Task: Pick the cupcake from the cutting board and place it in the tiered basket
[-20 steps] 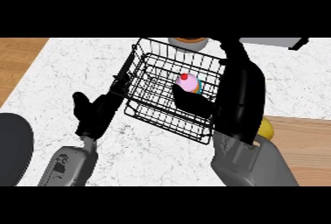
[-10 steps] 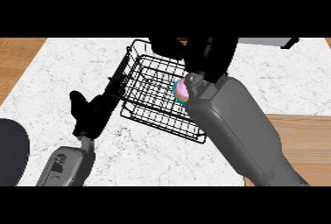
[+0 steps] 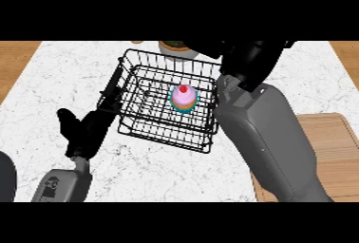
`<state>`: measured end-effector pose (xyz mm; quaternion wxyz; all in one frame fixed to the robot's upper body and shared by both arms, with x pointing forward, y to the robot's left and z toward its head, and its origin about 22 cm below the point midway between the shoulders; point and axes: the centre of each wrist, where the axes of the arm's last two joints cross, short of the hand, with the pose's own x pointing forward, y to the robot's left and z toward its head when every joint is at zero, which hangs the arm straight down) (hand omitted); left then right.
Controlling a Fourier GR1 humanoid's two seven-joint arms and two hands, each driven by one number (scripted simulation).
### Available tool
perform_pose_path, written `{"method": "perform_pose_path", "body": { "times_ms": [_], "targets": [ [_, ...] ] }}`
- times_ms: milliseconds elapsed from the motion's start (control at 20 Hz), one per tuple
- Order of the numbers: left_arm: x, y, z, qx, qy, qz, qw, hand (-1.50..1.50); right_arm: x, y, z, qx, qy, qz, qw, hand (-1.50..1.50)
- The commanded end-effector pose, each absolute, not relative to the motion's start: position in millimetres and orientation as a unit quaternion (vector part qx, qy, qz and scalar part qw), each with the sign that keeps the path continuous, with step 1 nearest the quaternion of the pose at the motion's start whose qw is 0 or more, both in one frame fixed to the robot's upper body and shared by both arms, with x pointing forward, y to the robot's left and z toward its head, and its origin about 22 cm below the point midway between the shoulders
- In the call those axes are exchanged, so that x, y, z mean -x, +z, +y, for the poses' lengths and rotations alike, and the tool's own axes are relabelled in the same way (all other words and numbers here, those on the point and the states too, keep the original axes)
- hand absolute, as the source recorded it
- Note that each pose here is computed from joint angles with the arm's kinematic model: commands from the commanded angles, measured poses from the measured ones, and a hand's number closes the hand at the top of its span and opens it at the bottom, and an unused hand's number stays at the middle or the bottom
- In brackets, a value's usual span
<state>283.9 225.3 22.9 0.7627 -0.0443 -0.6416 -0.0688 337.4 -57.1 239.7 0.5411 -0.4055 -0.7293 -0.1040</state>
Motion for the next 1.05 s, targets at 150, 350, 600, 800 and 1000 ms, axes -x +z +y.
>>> {"method": "perform_pose_path", "body": {
  "times_ms": [150, 350, 600, 800, 1000],
  "targets": [
    [-274, 18, 251, 0.029, -0.04, -0.635, 0.771, 0.0, -261, 223, -88, 0.363, -0.098, -0.688, 0.62, -1.5],
    [-267, 9, 247, 0.031, -0.036, -0.627, 0.778, 0.0, -214, 219, -111, 0.341, -0.063, -0.693, 0.632, -1.5],
    [-272, 24, 257, 0.018, -0.035, -0.634, 0.772, 0.0, -152, 223, -151, 0.331, -0.047, -0.701, 0.63, -1.5],
    [-275, 27, 246, 0.019, -0.039, -0.641, 0.766, 0.0, -105, 223, -179, 0.331, -0.058, -0.697, 0.634, -1.5],
    [-264, 15, 255, 0.019, -0.033, -0.629, 0.777, 0.0, -89, 224, -194, 0.345, -0.049, -0.703, 0.62, -1.5]
  ]
}}
